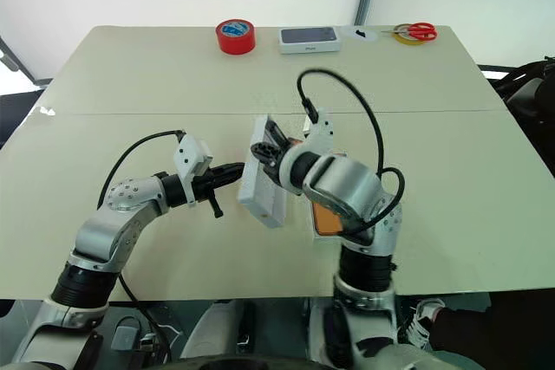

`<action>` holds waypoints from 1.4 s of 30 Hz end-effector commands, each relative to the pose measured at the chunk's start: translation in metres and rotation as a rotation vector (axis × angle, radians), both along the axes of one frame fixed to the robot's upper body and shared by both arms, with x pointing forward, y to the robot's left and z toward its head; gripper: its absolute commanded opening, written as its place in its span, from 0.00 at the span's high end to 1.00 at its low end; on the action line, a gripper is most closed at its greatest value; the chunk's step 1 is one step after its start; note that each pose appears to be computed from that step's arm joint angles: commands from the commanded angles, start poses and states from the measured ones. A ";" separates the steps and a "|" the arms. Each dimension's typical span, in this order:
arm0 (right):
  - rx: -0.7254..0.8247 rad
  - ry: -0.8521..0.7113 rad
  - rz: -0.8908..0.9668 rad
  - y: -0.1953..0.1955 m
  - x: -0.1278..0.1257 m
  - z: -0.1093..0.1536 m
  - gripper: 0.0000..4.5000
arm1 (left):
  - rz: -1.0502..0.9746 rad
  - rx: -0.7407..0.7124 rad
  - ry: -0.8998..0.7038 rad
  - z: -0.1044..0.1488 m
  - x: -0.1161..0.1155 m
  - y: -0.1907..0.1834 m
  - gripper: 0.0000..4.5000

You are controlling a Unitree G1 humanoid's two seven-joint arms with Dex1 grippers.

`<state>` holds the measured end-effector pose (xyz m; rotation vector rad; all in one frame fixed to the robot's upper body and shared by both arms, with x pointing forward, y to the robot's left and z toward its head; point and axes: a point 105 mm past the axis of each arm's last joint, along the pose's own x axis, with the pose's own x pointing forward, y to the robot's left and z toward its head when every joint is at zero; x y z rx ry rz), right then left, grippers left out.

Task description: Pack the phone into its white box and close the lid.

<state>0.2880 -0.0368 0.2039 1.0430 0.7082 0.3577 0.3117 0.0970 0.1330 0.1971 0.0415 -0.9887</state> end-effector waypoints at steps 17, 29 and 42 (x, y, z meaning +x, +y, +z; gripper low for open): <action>0.006 -0.102 0.091 -0.001 -0.014 -0.017 0.99 | -0.028 -0.003 -0.052 0.009 0.003 -0.008 1.00; -0.013 -0.210 0.227 -0.013 -0.011 -0.033 0.99 | -0.036 -0.004 -0.055 0.010 0.004 -0.011 1.00; -0.214 -0.390 0.477 -0.070 -0.001 -0.010 0.14 | -0.157 -0.046 -0.020 0.002 -0.001 -0.065 1.00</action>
